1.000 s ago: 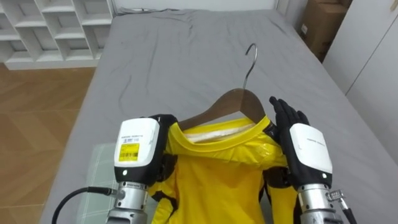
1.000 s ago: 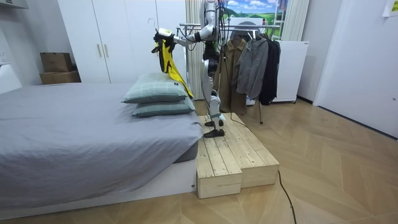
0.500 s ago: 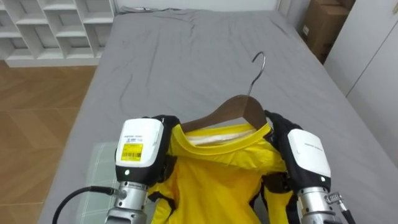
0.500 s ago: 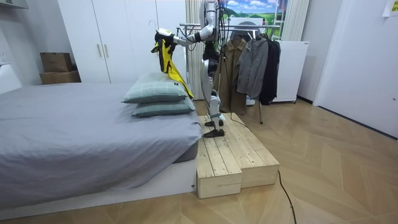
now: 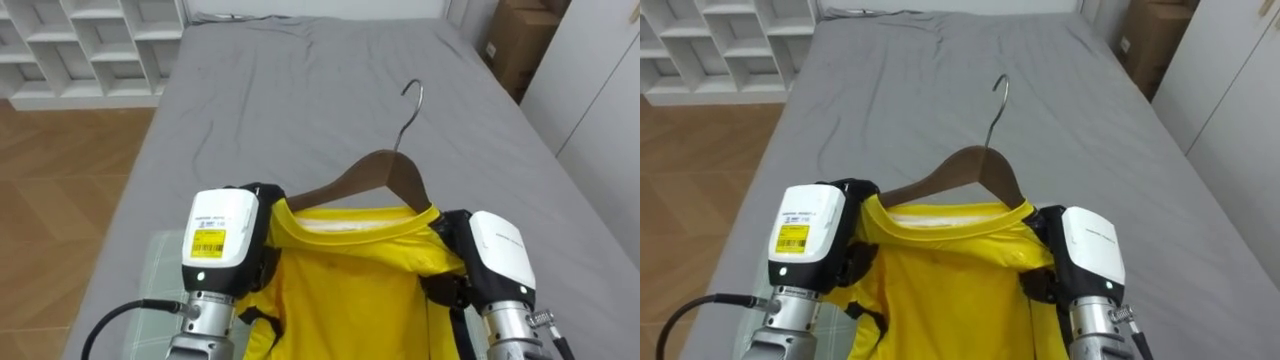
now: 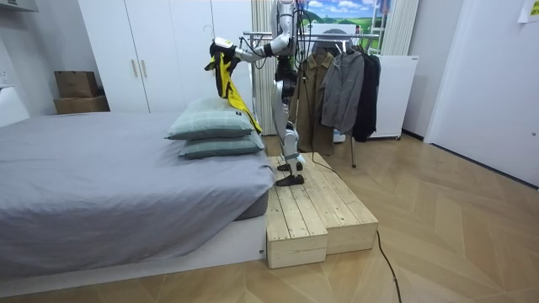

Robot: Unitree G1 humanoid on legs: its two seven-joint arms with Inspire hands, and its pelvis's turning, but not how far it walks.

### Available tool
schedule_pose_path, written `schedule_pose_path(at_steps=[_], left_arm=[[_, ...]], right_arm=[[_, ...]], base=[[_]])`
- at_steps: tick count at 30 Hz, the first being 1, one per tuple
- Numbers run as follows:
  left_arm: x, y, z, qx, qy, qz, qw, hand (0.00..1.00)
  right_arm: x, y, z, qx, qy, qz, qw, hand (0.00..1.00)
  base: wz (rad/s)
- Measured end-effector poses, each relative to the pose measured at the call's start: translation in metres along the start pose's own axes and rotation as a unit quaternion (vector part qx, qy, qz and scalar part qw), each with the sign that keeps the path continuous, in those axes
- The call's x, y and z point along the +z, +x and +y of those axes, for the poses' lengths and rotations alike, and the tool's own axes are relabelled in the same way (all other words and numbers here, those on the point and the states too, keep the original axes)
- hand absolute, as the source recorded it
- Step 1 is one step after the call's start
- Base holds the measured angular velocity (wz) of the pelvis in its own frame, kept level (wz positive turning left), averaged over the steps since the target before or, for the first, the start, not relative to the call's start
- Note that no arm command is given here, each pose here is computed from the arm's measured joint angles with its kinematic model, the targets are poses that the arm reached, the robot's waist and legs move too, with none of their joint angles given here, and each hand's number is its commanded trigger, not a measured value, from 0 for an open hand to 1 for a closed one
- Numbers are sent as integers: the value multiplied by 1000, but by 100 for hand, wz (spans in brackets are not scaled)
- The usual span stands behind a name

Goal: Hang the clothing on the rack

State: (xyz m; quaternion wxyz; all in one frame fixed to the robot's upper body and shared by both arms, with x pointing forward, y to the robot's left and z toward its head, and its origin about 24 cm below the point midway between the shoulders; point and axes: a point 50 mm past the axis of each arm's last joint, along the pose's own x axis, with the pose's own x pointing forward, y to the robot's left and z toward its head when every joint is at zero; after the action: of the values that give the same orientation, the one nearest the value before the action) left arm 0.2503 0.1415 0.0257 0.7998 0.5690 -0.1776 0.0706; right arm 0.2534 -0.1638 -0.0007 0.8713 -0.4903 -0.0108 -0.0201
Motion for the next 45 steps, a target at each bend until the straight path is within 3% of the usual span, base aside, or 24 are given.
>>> schedule_pose_path(at_steps=[12,14,15,45], left_arm=[[-2,-6,-4,-13,10,14,1000,100],[-2,-6,-4,-13,9,14,1000,51],[-2,-6,-4,-13,9,14,1000,0],[11,-6,-9,-16,-39,20,999,0]], right_arm=[[0,0,4,31,3,11,999,100],[0,0,4,31,4,11,999,100],[0,0,4,31,4,11,999,100],[5,-1,11,53,13,7,998,100]], base=[[0],[0],[0],[-2]])
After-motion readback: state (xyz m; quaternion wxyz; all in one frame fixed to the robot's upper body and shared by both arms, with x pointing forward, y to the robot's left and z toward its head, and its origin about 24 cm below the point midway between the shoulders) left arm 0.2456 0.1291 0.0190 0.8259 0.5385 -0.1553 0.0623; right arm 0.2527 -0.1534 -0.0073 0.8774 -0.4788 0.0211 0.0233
